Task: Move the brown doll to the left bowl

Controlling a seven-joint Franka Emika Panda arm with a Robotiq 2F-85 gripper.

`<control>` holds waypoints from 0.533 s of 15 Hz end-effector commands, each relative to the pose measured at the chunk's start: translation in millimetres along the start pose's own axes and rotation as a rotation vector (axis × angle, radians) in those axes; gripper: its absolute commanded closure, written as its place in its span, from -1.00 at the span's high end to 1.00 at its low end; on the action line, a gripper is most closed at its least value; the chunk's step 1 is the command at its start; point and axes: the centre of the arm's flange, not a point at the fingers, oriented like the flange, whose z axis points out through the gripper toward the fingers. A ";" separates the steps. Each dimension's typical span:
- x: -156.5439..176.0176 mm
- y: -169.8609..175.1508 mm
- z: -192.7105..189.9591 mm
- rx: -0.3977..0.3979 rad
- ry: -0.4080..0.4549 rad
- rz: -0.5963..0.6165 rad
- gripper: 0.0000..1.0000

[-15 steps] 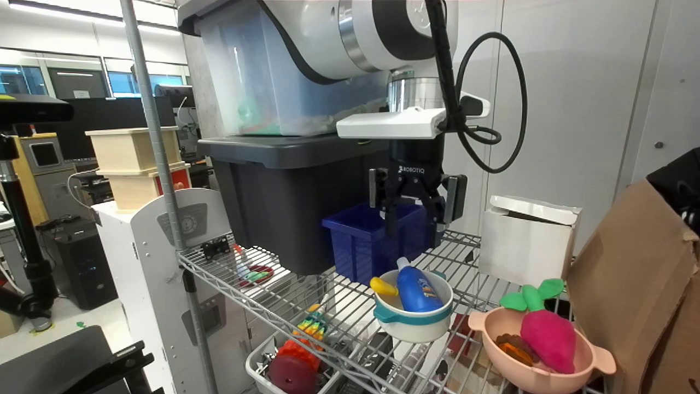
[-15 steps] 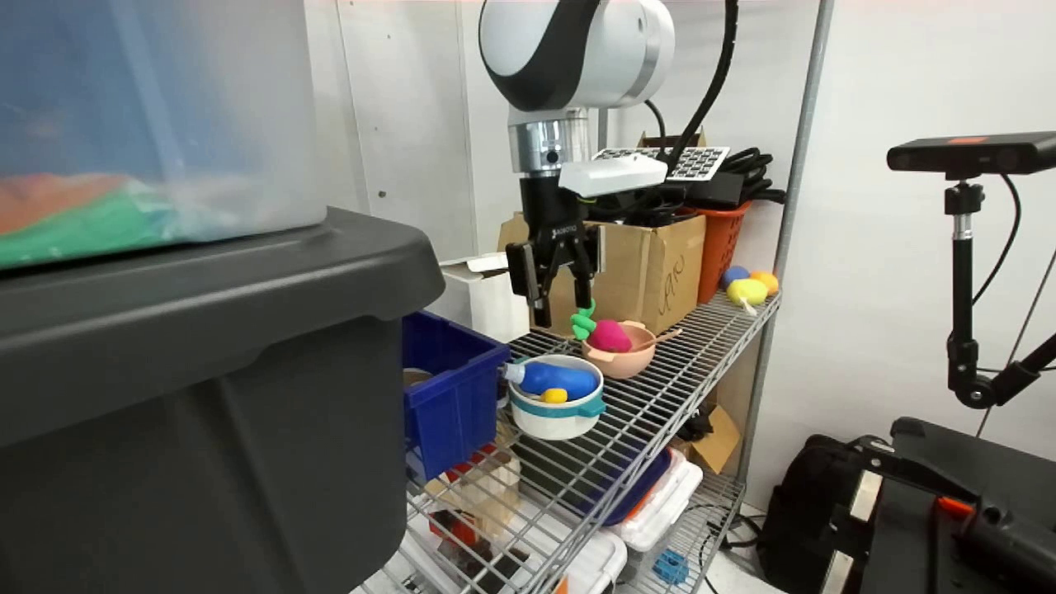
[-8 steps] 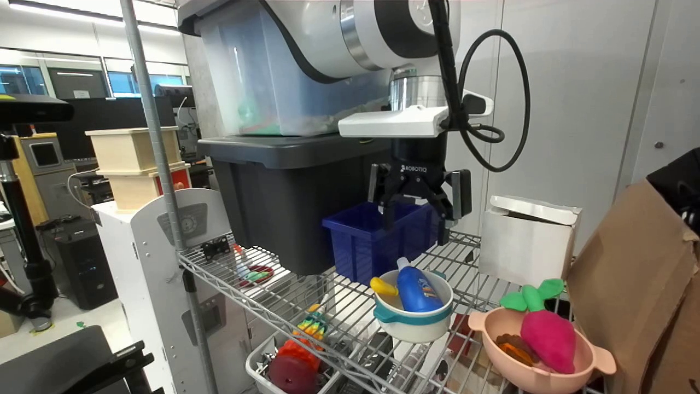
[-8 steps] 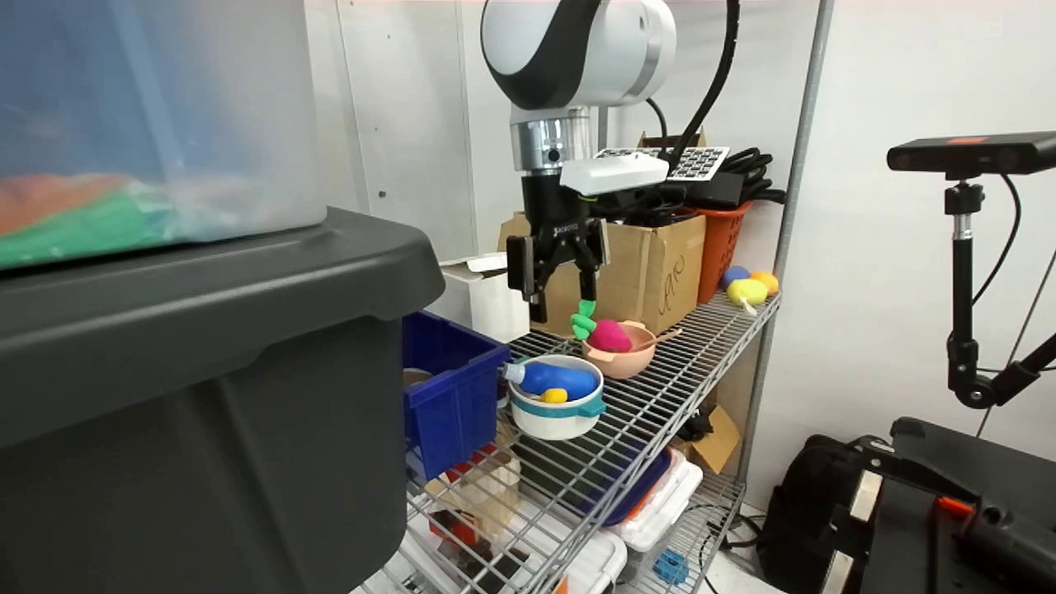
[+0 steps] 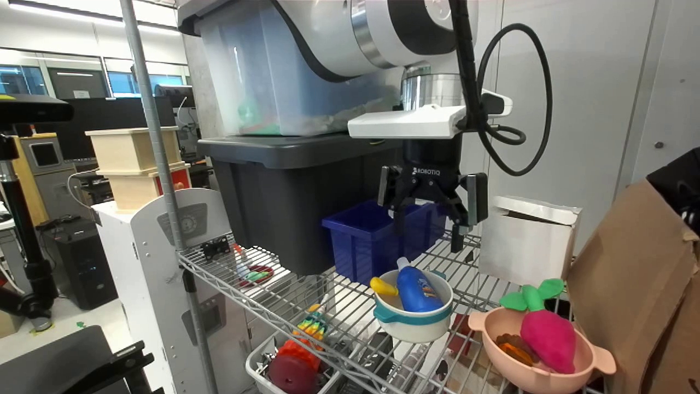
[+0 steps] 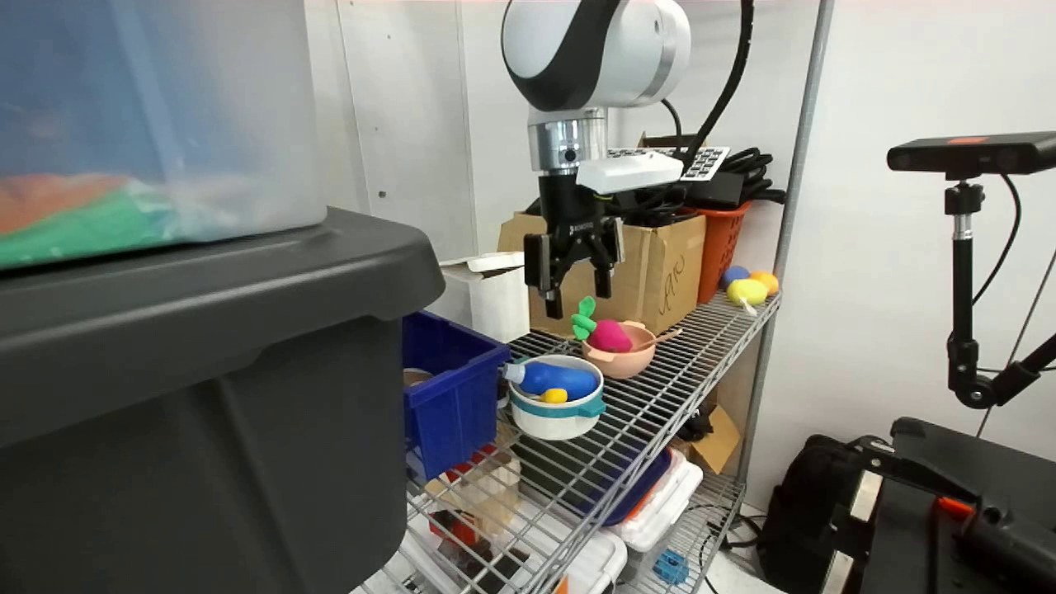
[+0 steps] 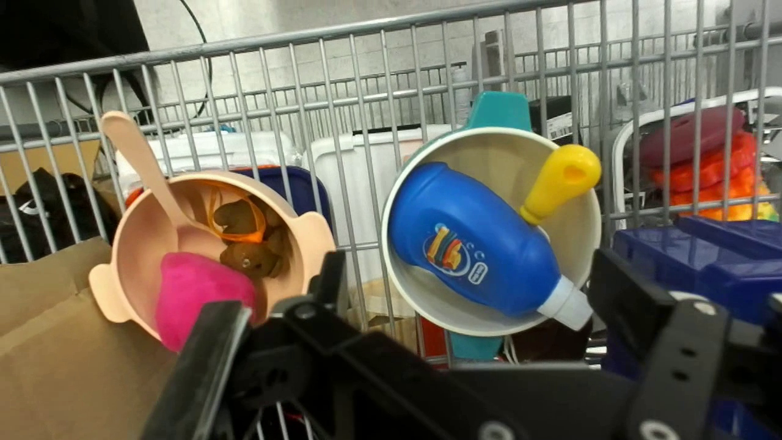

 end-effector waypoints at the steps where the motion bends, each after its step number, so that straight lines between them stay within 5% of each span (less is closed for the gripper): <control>1: -9.8 10.5 -6.3 0.012 -0.007 0.025 1.00; 8: -18.7 47.1 -2.5 -0.019 -0.046 0.145 1.00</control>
